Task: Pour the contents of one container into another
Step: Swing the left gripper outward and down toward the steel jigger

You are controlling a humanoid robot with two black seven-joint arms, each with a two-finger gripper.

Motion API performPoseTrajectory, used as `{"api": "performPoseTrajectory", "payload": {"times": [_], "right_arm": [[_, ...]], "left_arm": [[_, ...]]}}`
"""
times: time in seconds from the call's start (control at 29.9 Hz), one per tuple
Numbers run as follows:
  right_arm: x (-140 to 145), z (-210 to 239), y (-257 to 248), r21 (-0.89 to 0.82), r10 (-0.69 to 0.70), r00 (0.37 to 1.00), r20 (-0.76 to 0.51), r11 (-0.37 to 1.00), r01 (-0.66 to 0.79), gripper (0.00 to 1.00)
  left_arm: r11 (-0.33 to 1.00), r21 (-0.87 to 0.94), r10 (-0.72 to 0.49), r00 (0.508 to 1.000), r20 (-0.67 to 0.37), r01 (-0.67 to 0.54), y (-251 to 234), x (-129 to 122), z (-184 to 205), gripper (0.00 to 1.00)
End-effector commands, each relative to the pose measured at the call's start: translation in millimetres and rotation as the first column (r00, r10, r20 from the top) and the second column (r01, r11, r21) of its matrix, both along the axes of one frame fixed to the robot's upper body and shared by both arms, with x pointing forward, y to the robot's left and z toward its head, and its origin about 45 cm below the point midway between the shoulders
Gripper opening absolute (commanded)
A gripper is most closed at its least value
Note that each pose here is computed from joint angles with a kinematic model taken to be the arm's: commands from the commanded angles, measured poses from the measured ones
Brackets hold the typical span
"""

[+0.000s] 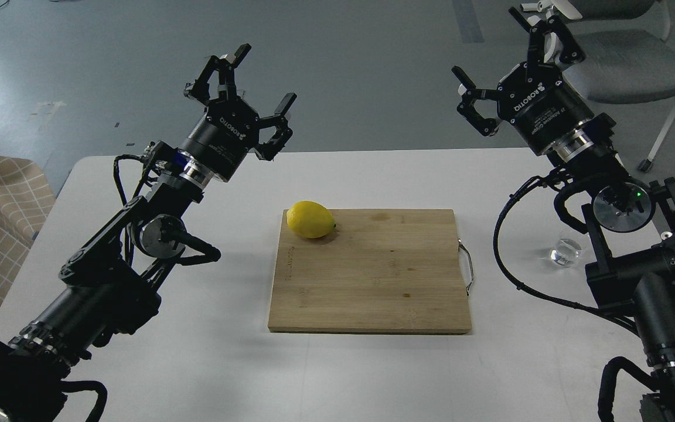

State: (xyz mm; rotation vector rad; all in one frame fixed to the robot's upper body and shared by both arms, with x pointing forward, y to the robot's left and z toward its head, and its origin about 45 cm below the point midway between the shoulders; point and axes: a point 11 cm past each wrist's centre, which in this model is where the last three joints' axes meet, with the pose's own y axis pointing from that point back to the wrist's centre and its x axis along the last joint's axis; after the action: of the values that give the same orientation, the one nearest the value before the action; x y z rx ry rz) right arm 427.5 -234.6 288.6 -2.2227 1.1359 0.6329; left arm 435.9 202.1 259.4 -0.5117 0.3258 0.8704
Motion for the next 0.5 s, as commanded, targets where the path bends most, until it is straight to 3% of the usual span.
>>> {"api": "performPoseTrajectory", "payload": {"times": [0.0, 0.23, 0.33, 0.47], "right_arm": [[0, -1, 0, 0.000, -0.001, 1.000, -0.002, 1.000, 0.001, 1.00], [0, -2, 0, -0.001, 0.000, 1.000, -0.004, 1.000, 0.000, 1.00], [0, -1, 0, -0.001, 0.000, 1.000, -0.003, 1.000, 0.000, 1.00], [0, -1, 0, 0.000, -0.001, 1.000, -0.002, 1.000, 0.001, 1.00]], "left_arm": [[0.999, 0.051, -0.001, 1.000, 0.021, 0.000, 4, 0, 1, 0.98], [0.979, 0.203, -0.035, 0.996, 0.084, 0.018, 4, -4, 1, 0.98], [0.939, 0.342, -0.101, 0.976, 0.192, 0.030, 2, -11, 17, 0.98], [0.842, 0.535, -0.159, 0.918, 0.362, -0.065, -4, -22, 44, 0.97]]}}
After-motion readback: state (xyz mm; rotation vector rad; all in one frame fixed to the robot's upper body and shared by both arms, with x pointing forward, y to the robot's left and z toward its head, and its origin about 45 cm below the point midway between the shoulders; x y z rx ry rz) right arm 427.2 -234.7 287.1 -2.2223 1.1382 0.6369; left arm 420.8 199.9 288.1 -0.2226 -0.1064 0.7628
